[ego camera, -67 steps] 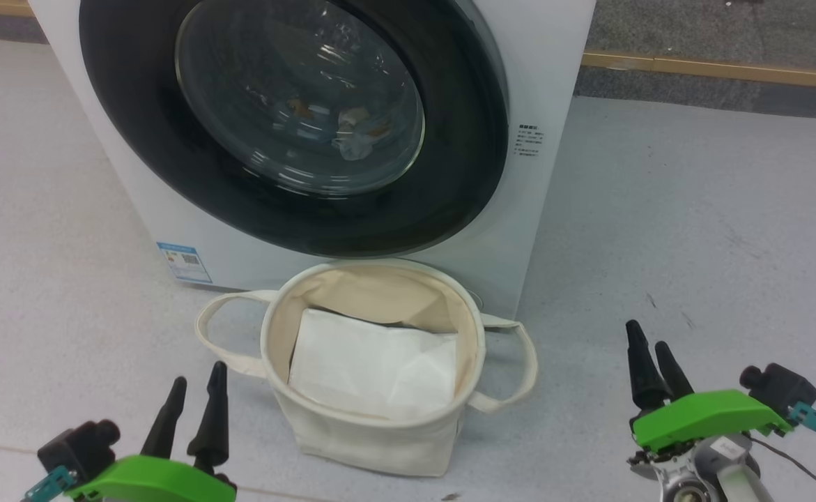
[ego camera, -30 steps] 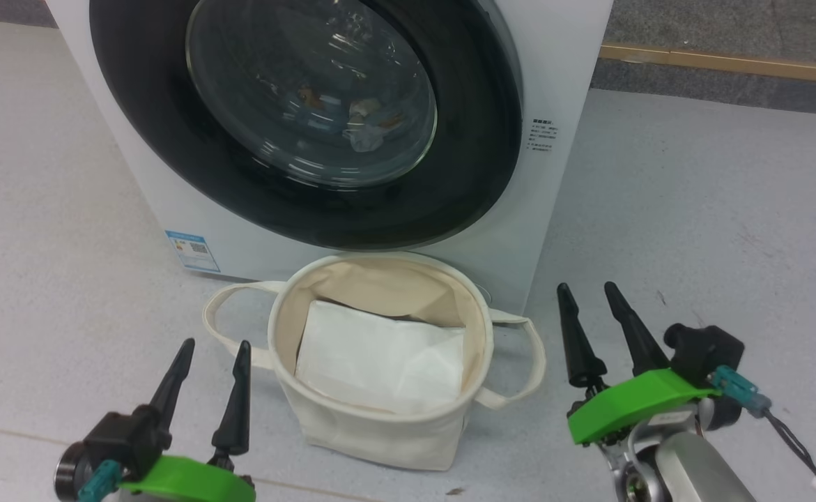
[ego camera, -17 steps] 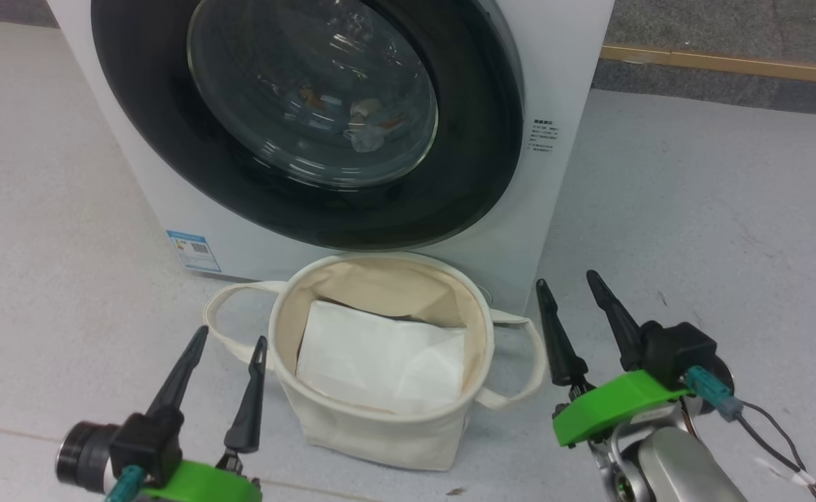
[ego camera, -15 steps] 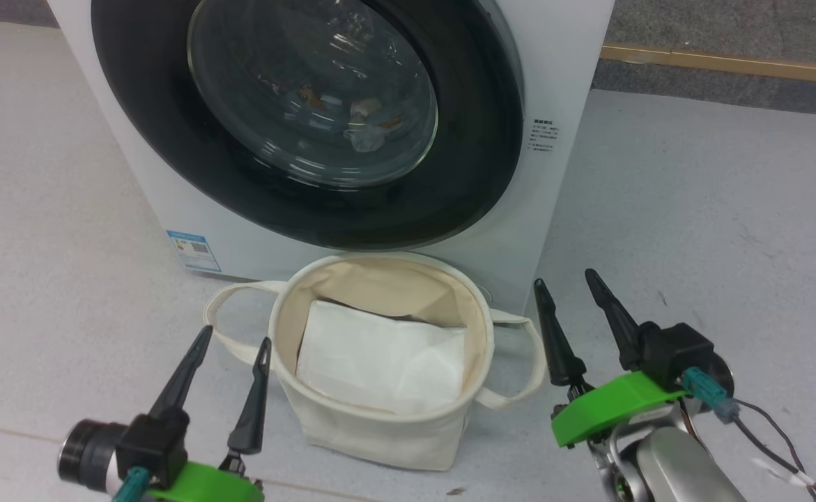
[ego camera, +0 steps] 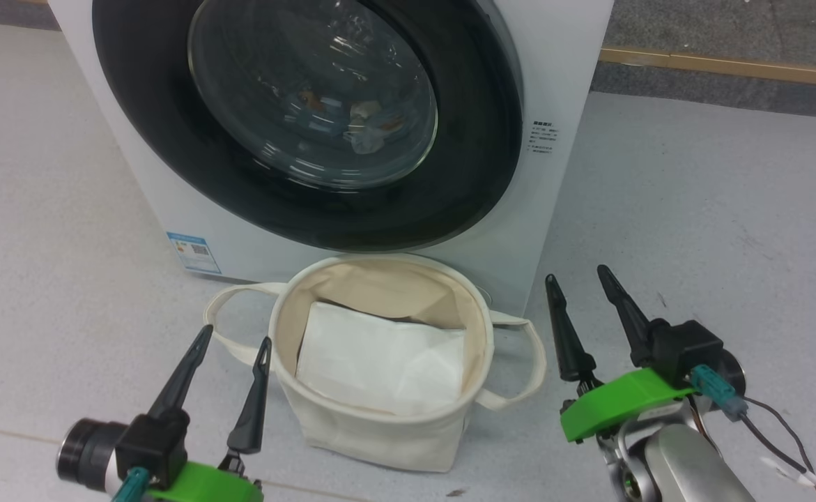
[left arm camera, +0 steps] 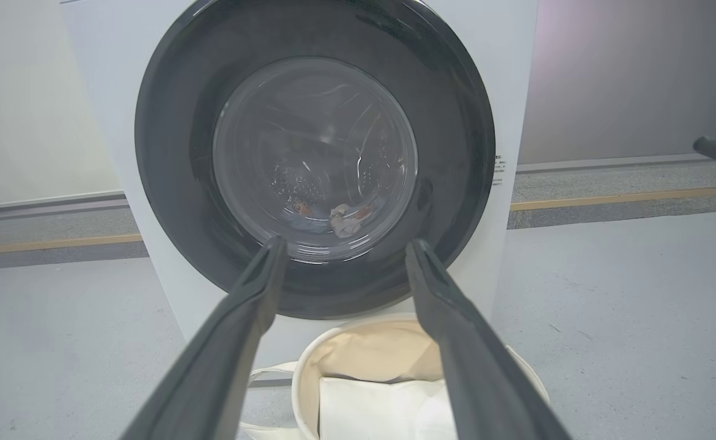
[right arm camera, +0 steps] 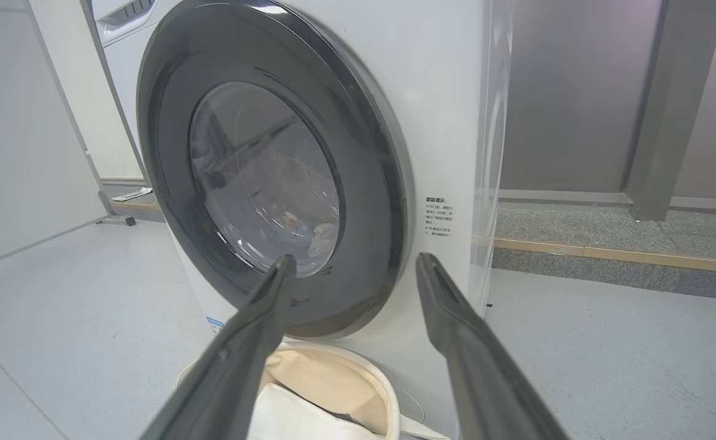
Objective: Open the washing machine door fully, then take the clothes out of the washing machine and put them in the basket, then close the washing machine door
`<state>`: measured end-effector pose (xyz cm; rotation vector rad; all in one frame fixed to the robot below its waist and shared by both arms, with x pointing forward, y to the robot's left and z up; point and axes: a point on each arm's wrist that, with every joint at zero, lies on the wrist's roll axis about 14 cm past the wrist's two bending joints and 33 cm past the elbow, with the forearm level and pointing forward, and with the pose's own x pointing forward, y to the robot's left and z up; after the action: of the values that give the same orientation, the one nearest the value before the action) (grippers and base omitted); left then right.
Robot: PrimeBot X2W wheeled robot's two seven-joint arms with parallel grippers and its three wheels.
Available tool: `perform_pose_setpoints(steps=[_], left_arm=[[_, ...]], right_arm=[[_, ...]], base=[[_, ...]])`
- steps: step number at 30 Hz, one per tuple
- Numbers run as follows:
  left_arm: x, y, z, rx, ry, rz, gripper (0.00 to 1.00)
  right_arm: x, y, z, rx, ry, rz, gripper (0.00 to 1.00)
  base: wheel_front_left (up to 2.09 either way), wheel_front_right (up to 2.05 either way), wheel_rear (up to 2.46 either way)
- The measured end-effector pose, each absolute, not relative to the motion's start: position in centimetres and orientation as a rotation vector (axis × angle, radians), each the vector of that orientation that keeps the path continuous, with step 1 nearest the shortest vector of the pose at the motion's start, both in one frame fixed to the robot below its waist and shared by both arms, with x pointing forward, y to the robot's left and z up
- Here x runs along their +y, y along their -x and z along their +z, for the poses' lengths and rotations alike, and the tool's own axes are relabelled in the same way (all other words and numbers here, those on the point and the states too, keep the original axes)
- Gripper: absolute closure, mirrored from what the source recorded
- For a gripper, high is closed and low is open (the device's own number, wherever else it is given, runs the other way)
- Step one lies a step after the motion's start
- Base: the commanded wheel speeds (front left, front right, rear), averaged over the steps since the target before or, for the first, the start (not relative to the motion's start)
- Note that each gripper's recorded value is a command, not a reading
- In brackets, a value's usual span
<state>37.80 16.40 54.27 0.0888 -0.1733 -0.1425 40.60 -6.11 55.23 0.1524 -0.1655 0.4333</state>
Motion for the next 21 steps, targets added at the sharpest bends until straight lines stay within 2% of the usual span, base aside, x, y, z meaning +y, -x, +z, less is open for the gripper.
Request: perform_pose_setpoints(steps=[15,16,17,18,21], left_arm=[[17.1,-38.2,53.1,-0.139,-0.082,-0.127,0.00],[17.2,-38.3,52.9,-0.132,-0.082,-0.124,0.00],[17.3,-38.4,52.7,-0.126,-0.082,-0.121,0.00],[17.5,-38.6,52.5,-0.121,-0.081,-0.113,0.00],[18.0,-39.1,52.6,-0.123,-0.080,-0.104,0.00]], right_arm=[[-6.4,-41.7,54.6,-0.148,-0.194,0.416,0.00],[-6.6,-42.1,54.6,-0.146,-0.207,0.405,0.06],[-6.9,-42.7,54.7,-0.149,-0.219,0.394,0.57],[-7.4,-44.0,55.3,-0.165,-0.240,0.375,0.97],[-7.7,-45.9,56.7,-0.200,-0.280,0.362,1.00]], base=[[0.00,0.00,0.00],[0.00,0.00,0.00],[0.00,0.00,0.00],[0.00,0.00,0.00],[0.00,0.00,0.00]])
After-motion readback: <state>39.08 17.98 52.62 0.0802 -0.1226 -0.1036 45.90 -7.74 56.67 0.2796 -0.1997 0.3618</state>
